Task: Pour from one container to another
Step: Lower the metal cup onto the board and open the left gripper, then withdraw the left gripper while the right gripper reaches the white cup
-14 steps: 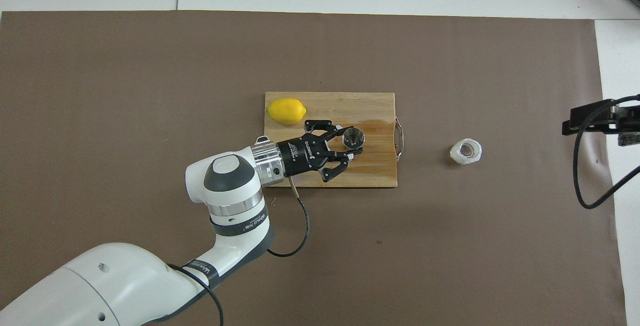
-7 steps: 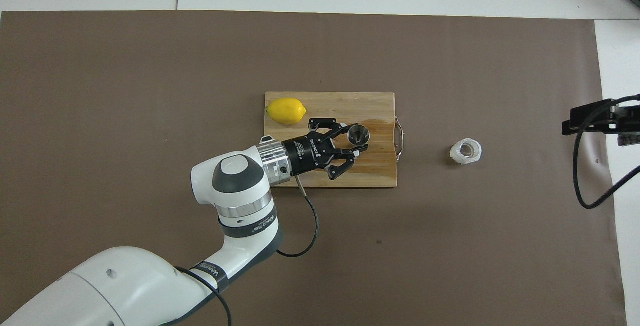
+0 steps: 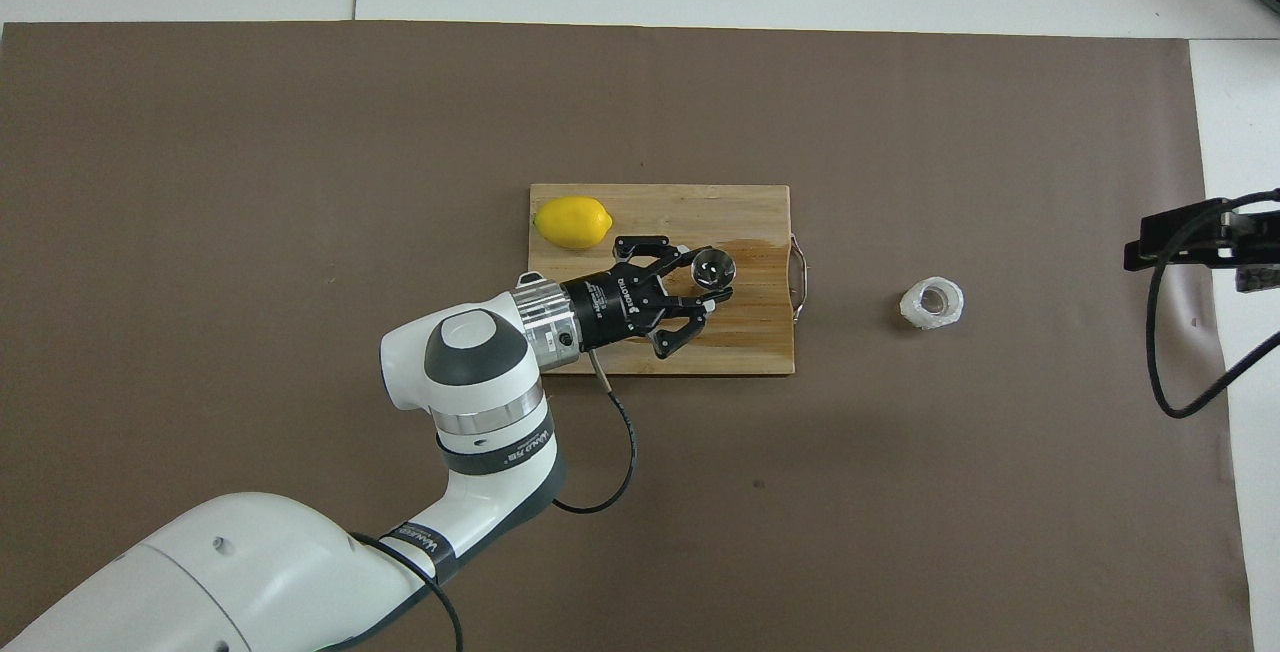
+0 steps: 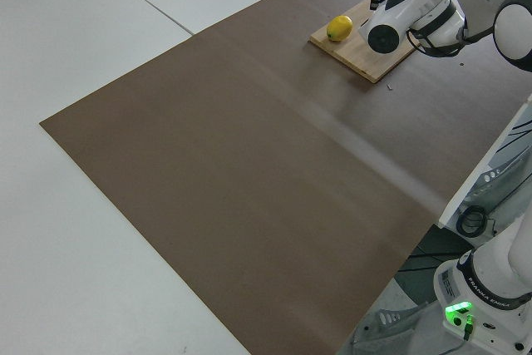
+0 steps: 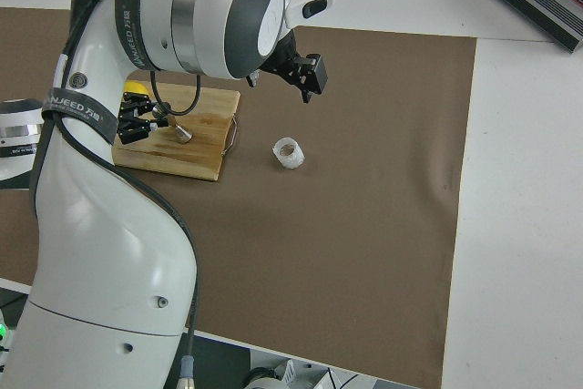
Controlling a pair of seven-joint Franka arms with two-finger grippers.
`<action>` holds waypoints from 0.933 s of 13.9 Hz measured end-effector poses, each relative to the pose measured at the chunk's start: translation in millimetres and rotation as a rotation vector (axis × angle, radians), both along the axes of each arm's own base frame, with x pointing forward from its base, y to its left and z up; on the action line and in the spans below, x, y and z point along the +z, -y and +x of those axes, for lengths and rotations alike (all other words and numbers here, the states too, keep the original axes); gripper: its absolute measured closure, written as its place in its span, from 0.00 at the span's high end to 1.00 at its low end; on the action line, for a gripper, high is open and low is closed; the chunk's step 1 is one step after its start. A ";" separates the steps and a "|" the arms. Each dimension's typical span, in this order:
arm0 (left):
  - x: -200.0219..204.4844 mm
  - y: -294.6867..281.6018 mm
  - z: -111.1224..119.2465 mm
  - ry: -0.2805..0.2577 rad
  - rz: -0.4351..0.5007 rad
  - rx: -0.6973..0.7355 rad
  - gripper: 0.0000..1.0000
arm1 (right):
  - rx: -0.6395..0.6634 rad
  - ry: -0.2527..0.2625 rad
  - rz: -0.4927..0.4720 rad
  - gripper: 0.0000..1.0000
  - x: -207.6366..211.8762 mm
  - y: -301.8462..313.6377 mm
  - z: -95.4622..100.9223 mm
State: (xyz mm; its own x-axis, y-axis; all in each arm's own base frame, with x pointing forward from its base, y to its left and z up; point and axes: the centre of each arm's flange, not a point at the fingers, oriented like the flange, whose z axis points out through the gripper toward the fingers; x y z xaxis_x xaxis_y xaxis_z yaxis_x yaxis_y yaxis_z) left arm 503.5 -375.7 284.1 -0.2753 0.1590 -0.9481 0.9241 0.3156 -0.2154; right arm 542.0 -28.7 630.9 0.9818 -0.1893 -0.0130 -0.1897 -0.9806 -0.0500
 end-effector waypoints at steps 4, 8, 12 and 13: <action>0.1 3.4 -0.9 0.003 0.005 -0.003 0.57 | 0.000 -0.001 0.000 1.00 -0.1 0.0 -0.1; -0.3 3.8 -0.2 0.006 0.010 -0.002 1.00 | 0.008 -0.009 0.001 1.00 -0.9 -0.8 -1.0; 9.8 3.7 9.0 0.034 0.005 0.001 1.00 | 0.213 -0.010 0.004 1.00 -6.0 3.5 -1.7; 15.0 4.7 12.6 0.054 0.008 -0.009 1.00 | 0.280 -0.013 0.007 1.00 -9.4 8.4 -2.4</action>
State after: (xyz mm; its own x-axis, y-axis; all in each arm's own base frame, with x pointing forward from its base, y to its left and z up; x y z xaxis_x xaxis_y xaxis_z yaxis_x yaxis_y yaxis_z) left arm 516.1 -380.3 299.0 -0.2225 0.1685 -0.9603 0.9371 0.3088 -0.1629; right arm 539.6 -37.1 621.5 0.9956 0.0896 -0.0268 0.0880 -0.9945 -0.0566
